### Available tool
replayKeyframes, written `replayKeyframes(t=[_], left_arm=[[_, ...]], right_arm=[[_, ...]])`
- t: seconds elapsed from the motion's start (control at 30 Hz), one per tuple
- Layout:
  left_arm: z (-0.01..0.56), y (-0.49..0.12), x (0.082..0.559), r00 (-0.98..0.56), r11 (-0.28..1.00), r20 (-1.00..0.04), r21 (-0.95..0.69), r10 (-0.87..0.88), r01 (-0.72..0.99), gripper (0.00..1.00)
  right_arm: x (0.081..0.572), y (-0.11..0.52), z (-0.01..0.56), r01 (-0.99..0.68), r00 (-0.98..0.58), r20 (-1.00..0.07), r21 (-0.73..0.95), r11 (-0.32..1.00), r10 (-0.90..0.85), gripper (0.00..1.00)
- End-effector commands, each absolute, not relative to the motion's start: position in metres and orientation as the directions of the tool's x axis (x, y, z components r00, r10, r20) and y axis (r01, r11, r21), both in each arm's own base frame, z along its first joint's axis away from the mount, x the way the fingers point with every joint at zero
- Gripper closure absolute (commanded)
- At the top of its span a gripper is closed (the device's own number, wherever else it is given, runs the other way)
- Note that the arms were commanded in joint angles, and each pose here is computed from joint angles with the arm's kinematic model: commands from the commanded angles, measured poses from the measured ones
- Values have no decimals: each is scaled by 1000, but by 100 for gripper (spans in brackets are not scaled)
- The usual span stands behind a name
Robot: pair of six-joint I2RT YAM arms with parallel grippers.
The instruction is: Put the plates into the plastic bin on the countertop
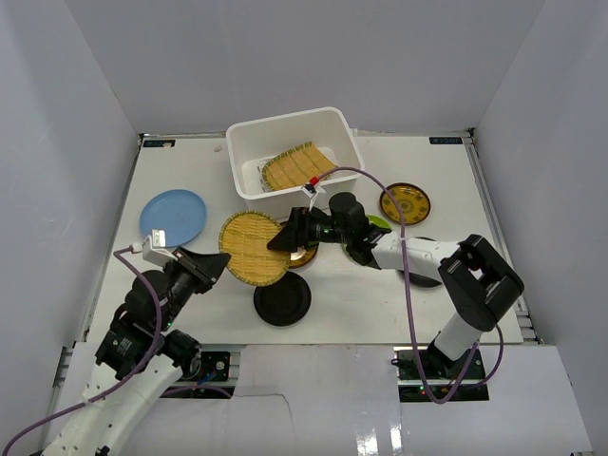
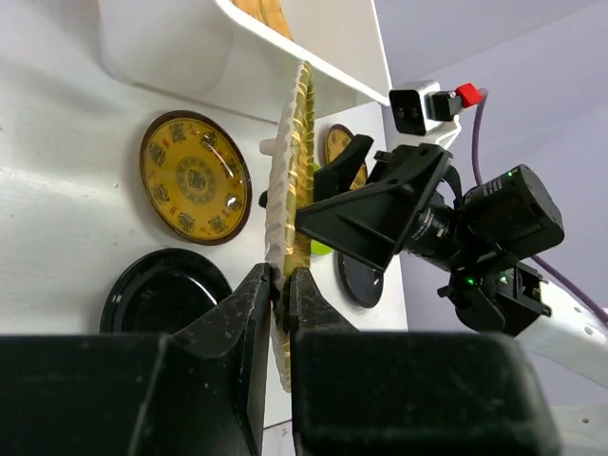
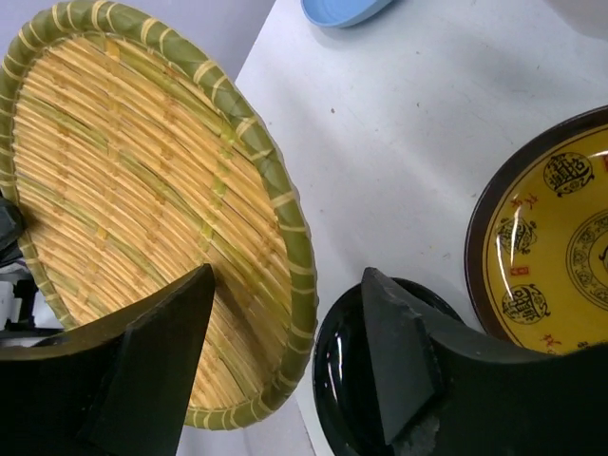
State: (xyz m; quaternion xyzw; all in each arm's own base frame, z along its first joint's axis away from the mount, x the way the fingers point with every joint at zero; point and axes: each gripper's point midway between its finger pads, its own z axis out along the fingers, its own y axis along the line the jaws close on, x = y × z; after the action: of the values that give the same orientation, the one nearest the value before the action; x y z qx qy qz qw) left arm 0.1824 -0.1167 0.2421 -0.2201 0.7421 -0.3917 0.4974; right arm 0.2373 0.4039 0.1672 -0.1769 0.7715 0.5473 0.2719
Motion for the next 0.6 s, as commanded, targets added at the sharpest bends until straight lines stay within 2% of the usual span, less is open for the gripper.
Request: replayKeyframes(t=[0.0,0.03,0.07,0.13,0.17,0.2,0.27,0.43,0.47,0.57], left_arm=[[310,-130,178,-361,516,-577,-817,-733,259,100],[309,-130,180,-360,526,-586,-810,-726,258,100],[303,-127,186,-349,542,-585,-810,-732,222,100],[292,-121,194,-339,567,-581,-810,-740,150,81],[288,-117,198,-329,586,-590,-801,-737,122,68],[280,-116,205,-326,615,-606,-784,-725,88,38],[273,-103,218,-269,663,-644,-749,-716,26,15],[247,-84,255,-199,751,-725,-640,-660,-160,3],[246,-78,261,-170,759,-741,-621,-650,-195,2],[229,-78,278,-184,775,-758,-578,-626,-256,2]], right_arm=[[242,404,195,-601,-764,-639,755,263,90,33],[242,402,200,-607,-758,-645,751,260,97,53],[245,397,209,-616,-743,-658,743,262,120,81],[249,392,223,-630,-723,-675,732,260,148,92],[257,386,229,-635,-708,-685,724,268,171,92],[261,381,242,-649,-689,-699,713,265,194,92],[284,368,263,-654,-655,-716,698,292,243,92],[349,342,306,-663,-541,-782,624,414,311,92],[367,335,329,-664,-510,-793,609,435,332,92],[406,326,333,-639,-500,-793,609,471,347,92]])
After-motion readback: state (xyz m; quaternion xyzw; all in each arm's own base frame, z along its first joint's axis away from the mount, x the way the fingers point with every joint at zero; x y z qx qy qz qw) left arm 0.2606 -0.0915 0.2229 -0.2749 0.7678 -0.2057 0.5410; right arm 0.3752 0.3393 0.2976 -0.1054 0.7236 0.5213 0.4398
